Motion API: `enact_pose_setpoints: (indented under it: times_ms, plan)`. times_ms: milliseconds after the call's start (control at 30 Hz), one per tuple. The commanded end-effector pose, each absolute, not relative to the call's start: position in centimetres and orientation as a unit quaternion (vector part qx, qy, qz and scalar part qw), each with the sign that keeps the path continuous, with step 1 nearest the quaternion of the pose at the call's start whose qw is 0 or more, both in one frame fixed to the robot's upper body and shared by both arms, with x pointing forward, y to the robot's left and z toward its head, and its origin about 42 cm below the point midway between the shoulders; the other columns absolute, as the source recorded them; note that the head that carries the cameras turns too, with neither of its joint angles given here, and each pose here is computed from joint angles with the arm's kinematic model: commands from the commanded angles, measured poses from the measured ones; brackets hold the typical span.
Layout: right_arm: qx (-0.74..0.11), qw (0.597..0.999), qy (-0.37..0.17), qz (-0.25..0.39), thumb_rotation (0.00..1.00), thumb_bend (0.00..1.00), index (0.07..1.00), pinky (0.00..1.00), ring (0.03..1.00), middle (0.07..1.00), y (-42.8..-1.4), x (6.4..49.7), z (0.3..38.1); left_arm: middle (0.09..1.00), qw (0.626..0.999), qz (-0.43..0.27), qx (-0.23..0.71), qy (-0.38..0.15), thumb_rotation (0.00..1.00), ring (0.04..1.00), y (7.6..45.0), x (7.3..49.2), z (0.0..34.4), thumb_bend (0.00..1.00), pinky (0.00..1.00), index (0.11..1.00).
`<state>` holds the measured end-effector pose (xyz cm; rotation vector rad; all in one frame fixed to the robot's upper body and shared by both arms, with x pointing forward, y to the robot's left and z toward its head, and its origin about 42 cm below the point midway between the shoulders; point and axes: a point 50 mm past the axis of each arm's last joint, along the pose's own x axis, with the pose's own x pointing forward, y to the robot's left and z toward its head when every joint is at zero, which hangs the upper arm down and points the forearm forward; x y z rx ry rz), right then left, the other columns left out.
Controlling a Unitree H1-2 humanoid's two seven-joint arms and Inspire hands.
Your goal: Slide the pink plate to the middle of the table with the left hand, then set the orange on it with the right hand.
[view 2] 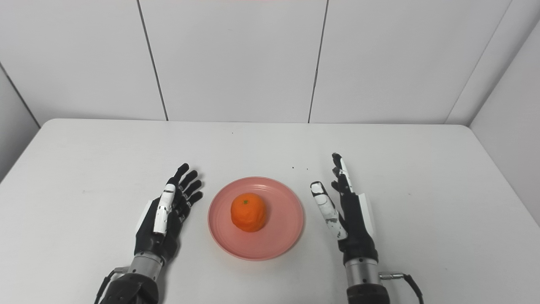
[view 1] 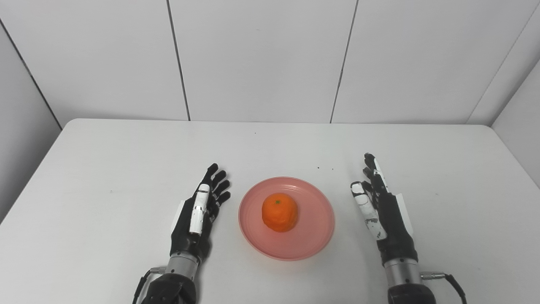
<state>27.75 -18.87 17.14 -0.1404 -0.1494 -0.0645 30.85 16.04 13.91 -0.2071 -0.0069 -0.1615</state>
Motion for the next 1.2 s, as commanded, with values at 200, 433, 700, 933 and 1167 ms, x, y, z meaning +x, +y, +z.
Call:
enact_pose_setpoints:
  times_ms: [200,433,700,933,1167]
  plan:
    - [0.02,0.997,-0.077,-0.018,1.0,0.26,1.0,1.0,1.0,1.0,-18.3,27.5,17.1,1.0,0.991,-0.093,-0.089,-0.028,0.99,1.0,15.9,30.3,15.6,0.41,1.0,1.0]
    - [0.048,0.997,-0.059,-0.01,1.0,0.2,1.0,1.0,1.0,1.0,-17.8,27.3,16.6,1.0,0.991,-0.095,-0.093,-0.029,0.96,1.0,16.0,29.9,15.5,0.4,1.0,1.0]
    - [0.046,0.997,-0.052,-0.015,1.0,0.23,1.0,0.99,1.0,1.0,-17.3,27.2,16.0,1.0,0.991,-0.095,-0.091,-0.026,0.96,1.0,15.9,29.5,15.2,0.4,1.0,1.0]
    - [0.05,0.997,-0.05,-0.012,1.0,0.23,1.0,1.0,1.0,1.0,-16.9,27.0,15.7,1.0,0.991,-0.089,-0.096,-0.025,0.96,1.0,15.6,29.2,15.1,0.39,1.0,1.0]
    - [0.045,0.998,-0.05,-0.014,1.0,0.22,1.0,1.0,1.0,1.0,-16.9,27.0,15.7,1.0,0.991,-0.089,-0.095,-0.03,0.97,1.0,15.6,29.1,15.1,0.39,1.0,1.0]
